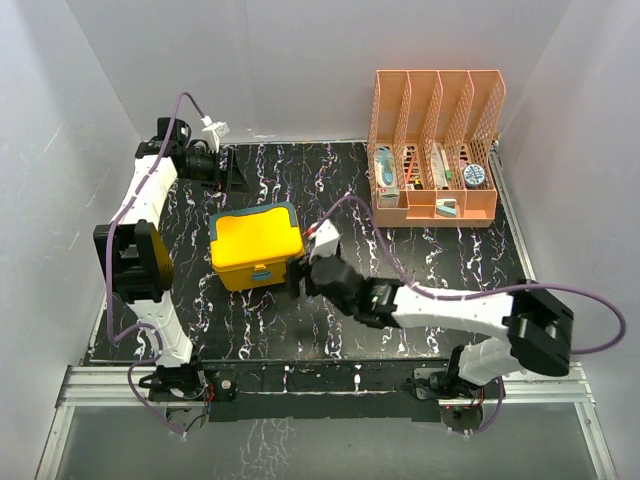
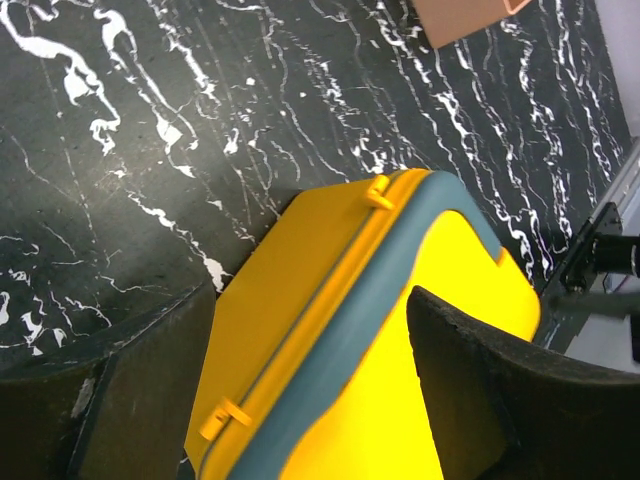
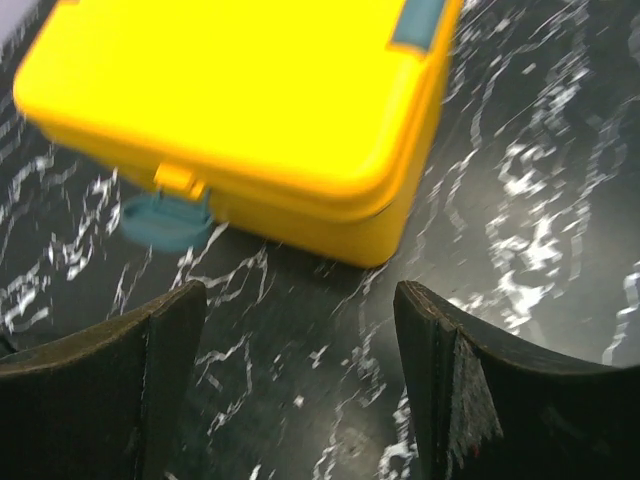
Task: Organize the medicine kit
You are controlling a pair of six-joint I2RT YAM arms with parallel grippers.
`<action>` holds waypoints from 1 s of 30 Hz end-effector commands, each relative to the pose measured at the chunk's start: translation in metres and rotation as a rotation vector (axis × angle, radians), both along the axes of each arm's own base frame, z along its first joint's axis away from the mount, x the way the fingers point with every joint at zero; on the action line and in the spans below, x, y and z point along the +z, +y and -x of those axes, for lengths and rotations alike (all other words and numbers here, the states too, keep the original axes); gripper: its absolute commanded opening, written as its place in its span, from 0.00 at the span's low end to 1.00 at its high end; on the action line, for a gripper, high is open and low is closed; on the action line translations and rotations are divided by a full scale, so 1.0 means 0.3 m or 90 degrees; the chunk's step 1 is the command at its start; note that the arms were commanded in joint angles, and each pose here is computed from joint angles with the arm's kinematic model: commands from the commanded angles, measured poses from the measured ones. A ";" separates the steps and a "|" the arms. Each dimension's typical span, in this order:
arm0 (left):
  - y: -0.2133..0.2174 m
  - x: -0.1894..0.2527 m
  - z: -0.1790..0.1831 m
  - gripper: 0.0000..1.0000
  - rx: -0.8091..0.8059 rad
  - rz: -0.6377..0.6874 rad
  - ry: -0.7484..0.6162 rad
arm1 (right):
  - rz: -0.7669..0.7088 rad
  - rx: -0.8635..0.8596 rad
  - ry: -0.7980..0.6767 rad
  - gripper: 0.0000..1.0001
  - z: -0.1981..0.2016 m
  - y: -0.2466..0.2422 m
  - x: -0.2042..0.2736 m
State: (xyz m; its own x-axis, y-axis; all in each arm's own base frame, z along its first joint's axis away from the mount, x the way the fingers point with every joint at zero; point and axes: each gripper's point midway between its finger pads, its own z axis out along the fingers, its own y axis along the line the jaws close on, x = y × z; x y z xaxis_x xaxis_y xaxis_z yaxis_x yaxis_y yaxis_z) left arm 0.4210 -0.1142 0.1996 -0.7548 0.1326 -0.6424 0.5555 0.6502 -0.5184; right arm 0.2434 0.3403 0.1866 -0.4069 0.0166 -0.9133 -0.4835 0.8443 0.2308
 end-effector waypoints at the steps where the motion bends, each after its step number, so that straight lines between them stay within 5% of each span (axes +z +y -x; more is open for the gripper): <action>1: 0.019 0.030 -0.053 0.76 0.018 -0.017 -0.030 | -0.015 -0.031 -0.004 0.73 0.061 0.080 -0.031; 13: -0.002 -0.002 -0.103 0.76 0.020 0.019 -0.003 | -0.007 -0.069 -0.021 0.70 0.101 0.228 -0.122; 30: -0.015 -0.015 -0.079 0.75 0.006 0.032 0.006 | -0.058 -0.186 -0.092 0.70 0.062 0.218 -0.087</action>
State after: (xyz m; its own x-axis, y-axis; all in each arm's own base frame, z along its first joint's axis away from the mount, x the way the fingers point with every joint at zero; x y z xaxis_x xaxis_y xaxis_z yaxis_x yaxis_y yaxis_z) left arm 0.4488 -0.1138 0.1843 -0.7734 0.0987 -0.6261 0.5209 0.6618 -0.5391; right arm 0.2142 0.3990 0.1250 -0.3140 0.0524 -0.9480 -0.3199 0.9342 0.1576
